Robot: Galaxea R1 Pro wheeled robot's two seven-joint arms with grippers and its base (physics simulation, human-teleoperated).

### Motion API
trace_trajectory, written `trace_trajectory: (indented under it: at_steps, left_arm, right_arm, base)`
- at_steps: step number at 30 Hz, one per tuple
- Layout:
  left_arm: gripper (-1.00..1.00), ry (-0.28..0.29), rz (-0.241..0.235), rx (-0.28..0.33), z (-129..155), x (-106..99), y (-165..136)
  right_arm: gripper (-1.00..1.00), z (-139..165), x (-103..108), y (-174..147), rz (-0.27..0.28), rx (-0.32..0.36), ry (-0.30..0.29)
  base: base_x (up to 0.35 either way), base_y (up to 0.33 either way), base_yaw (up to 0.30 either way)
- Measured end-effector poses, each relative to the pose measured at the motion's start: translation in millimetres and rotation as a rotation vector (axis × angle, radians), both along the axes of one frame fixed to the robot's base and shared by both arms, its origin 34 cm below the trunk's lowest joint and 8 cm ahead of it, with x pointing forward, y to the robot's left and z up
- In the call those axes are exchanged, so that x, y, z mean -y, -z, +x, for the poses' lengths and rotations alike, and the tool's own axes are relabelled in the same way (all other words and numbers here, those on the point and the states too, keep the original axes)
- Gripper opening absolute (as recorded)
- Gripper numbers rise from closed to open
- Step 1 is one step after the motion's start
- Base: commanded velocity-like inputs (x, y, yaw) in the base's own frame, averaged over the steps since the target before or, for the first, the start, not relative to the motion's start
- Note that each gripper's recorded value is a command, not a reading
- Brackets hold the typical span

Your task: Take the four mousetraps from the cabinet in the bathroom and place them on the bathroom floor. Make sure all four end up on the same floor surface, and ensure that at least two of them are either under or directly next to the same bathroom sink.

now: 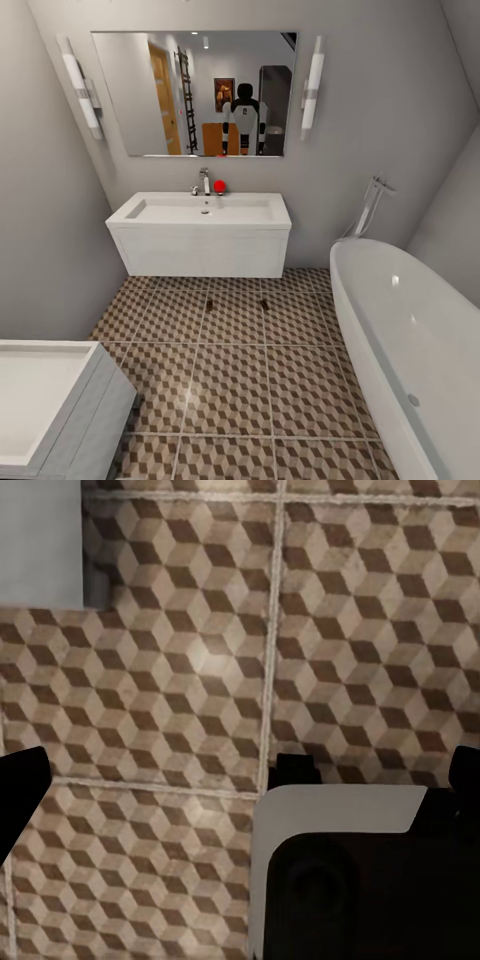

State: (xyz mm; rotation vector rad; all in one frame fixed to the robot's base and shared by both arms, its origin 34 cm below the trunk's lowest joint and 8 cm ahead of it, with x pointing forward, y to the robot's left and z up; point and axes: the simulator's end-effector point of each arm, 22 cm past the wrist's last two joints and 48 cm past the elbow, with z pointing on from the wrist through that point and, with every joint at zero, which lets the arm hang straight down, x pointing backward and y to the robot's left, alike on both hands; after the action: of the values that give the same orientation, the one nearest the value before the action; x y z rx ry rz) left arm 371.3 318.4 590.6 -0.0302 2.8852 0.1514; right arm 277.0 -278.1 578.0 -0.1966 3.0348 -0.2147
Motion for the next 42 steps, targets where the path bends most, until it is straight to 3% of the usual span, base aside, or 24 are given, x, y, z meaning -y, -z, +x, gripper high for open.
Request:
trace_trajectory:
  at_steps: [12,42]
  left_arm:
    - [1.00,0.002,-0.010,-0.001,0,7,-1]
    - [1.00,0.011,-0.043,0.012,-7,32,-6]
  right_arm:
    - [1.00,-8,-5,-1,0.009,0.010,0.003]
    - [1.00,10,-6,-8,0.011,0.070,0.004]
  base:
    - [0.000,0.000,-0.032]
    - [0.000,0.000,-0.002]
